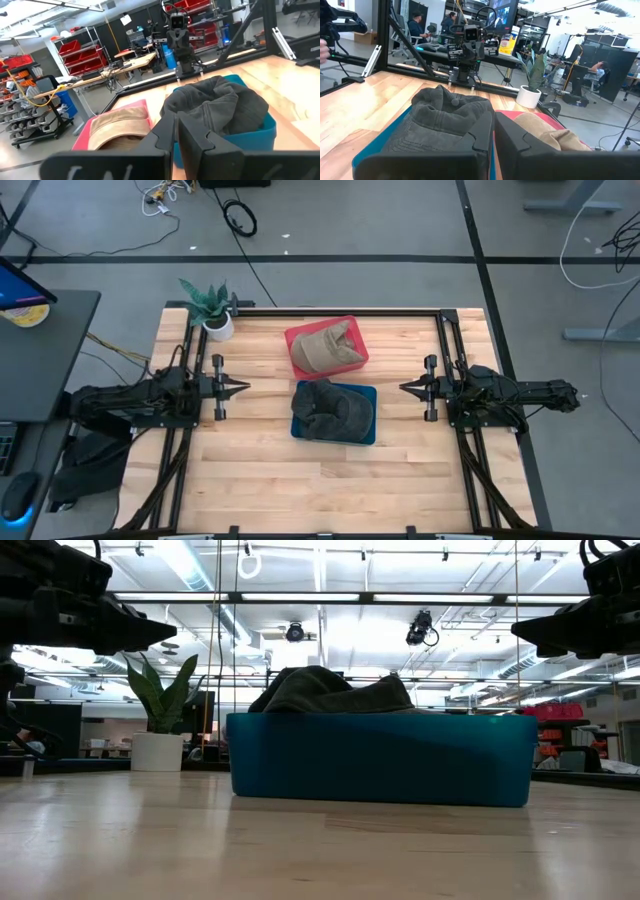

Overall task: Pick & Place hat
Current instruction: Return to Home Position

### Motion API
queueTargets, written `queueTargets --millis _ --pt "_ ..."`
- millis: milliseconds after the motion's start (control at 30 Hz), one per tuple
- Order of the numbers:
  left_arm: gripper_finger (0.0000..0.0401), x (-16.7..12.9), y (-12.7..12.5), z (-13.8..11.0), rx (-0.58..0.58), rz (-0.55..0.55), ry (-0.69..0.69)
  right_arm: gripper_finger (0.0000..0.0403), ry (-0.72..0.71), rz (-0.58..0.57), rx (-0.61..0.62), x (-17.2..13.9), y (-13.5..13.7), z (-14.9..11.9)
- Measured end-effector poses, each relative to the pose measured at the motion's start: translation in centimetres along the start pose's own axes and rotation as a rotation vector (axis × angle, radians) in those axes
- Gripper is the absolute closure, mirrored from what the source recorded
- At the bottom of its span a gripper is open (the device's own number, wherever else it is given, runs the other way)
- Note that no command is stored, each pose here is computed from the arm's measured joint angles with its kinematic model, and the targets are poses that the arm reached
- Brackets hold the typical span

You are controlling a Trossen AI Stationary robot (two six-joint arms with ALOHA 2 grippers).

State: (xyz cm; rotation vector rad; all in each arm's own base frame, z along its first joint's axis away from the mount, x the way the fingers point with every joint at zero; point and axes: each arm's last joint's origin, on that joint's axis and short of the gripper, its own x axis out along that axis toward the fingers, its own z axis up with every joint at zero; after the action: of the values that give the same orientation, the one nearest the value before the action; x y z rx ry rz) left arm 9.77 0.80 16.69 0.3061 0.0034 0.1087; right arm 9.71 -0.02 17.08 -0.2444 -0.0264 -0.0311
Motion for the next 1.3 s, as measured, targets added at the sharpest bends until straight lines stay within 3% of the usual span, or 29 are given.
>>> queueTargets --millis 1300 --pt "0.0376 -0.01 0.13 0.37 -0.009 0.017 -0.041 0.0379 0.000 0.000 0.000 0.00 0.00 0.00"
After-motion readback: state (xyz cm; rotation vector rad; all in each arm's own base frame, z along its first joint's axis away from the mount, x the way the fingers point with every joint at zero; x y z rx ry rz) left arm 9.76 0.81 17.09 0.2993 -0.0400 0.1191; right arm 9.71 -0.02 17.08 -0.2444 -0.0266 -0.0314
